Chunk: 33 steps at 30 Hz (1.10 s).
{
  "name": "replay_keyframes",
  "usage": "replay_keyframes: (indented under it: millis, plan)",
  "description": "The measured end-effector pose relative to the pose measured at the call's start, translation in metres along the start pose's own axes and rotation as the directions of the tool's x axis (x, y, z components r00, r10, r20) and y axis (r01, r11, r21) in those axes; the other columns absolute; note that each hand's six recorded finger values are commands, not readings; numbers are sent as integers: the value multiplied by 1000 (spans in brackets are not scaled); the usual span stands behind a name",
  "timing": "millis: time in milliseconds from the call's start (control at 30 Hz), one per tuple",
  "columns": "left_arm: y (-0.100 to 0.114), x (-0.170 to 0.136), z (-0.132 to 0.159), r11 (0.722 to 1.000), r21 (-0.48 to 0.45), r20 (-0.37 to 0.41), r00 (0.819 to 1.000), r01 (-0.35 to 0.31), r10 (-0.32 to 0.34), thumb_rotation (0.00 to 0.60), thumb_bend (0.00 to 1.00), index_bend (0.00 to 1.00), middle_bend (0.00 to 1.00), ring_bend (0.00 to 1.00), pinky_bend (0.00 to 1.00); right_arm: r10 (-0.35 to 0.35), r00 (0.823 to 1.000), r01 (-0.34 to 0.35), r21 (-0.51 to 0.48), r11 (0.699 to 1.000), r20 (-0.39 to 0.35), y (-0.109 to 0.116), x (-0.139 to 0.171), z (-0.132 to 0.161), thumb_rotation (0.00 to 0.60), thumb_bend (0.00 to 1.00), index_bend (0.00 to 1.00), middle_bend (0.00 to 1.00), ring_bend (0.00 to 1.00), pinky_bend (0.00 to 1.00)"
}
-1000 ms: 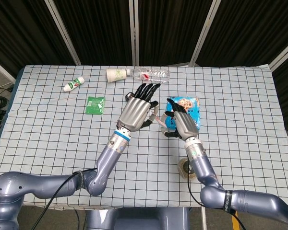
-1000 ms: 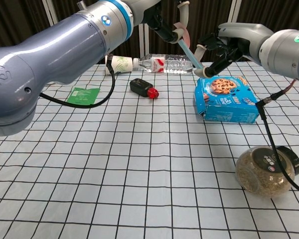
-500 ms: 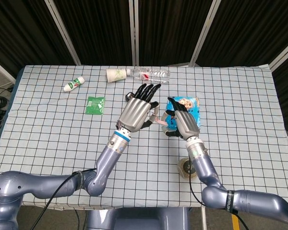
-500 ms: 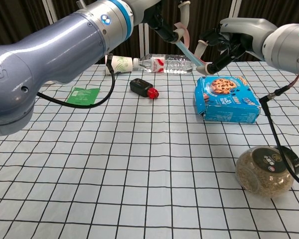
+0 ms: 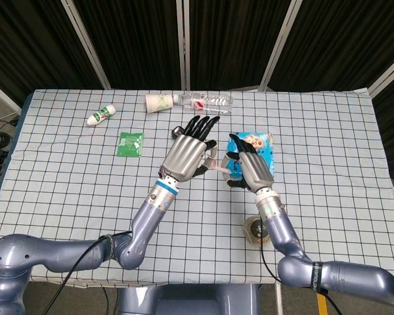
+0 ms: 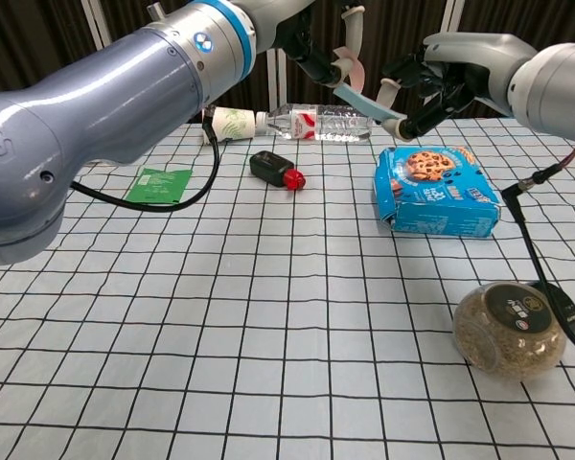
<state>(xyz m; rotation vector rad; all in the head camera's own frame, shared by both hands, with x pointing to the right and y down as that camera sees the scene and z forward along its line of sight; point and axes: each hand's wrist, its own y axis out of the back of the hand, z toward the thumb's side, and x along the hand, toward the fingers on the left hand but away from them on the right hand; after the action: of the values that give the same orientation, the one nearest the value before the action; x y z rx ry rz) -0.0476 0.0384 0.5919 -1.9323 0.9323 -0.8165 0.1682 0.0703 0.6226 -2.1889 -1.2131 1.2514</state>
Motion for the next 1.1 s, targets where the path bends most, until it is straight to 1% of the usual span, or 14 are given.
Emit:
replay_keyframes:
  millis: [167, 267, 433, 533, 833, 1100]
  plan:
    - [0, 0, 1, 1000, 2, 1, 1000, 0, 0, 600, 527, 850, 0, 0, 0, 9, 1000, -9, 8, 1000, -10, -2, 2, 2, 600, 396, 613, 0, 0, 0]
    - [0, 0, 1, 1000, 2, 1, 1000, 0, 0, 600, 527, 851, 0, 0, 0, 12, 1000, -12, 15, 1000, -14, -2, 3, 4, 600, 424, 640, 0, 0, 0]
    - [0, 0, 1, 1000, 4, 1, 1000, 0, 0, 600, 527, 851, 0, 0, 0, 18, 1000, -17, 22, 1000, -20, -2, 4, 5, 600, 527, 690, 1, 0, 0]
    - [0, 0, 1, 1000, 4, 0, 1000, 0, 0, 600, 527, 851, 0, 0, 0, 16, 1000, -15, 24, 1000, -23, -2, 4, 6, 600, 556, 724, 9, 0, 0]
    - [4, -1, -3, 1000, 7, -4, 1000, -6, 6, 600, 527, 851, 0, 0, 0, 6, 1000, -5, 56, 998, -25, 0, 6, 1, 600, 559, 766, 19, 0, 0]
    - [11, -2, -13, 1000, 11, -19, 1000, -21, 21, 600, 527, 851, 0, 0, 0, -10, 1000, 9, 95, 995, 3, 7, 7, -17, 600, 559, 781, 23, 0, 0]
